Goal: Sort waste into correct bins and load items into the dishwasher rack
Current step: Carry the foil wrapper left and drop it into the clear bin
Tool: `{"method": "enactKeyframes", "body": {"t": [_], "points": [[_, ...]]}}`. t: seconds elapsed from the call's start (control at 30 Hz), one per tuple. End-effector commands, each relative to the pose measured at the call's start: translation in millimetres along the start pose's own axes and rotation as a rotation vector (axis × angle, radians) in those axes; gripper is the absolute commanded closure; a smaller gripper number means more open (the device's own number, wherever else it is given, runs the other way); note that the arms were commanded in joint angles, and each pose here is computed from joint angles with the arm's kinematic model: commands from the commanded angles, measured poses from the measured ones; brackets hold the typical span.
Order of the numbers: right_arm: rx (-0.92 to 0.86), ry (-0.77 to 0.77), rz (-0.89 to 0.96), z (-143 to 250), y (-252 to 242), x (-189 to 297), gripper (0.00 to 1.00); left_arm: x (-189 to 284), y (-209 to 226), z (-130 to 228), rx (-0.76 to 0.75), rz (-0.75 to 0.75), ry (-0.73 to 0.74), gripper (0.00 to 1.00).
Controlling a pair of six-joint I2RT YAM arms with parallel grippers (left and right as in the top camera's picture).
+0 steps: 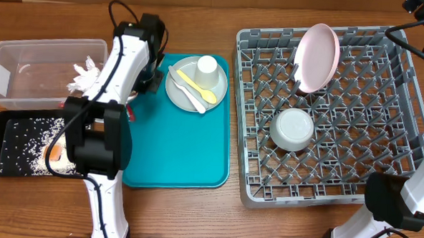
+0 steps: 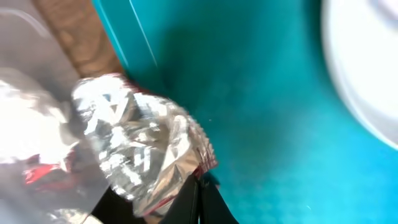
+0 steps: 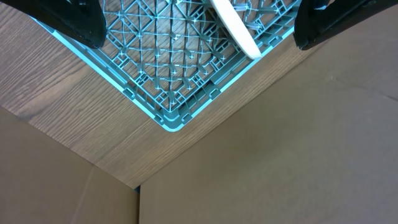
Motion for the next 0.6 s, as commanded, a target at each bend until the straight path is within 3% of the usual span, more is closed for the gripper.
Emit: {"method": "enactKeyframes", "body": {"t": [0.0,0.37,0.57], "points": [[-0.007,-0.009,0.008,-1,-1,-1,0.0,33,6,-4,0.059,-0.018,-0.068,0.96],[-0.007,-0.009,0.008,-1,-1,-1,0.0,107,26,4,0.266,-0.044,-0.182,0.96],[-0.007,-0.009,0.008,-1,-1,-1,0.0,155,55,20,0.486,-0.073,-0.327,0.96]]}}
Point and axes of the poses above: each gripper's point midway between its finger pads, its own x axis back along the fingers, its own y axis along the line the jaws close on, z = x × y, the point moved 10 cm from there along x, back along the fingers, and after that the axes turned 15 degrees about -x, right-handed, at the moved point
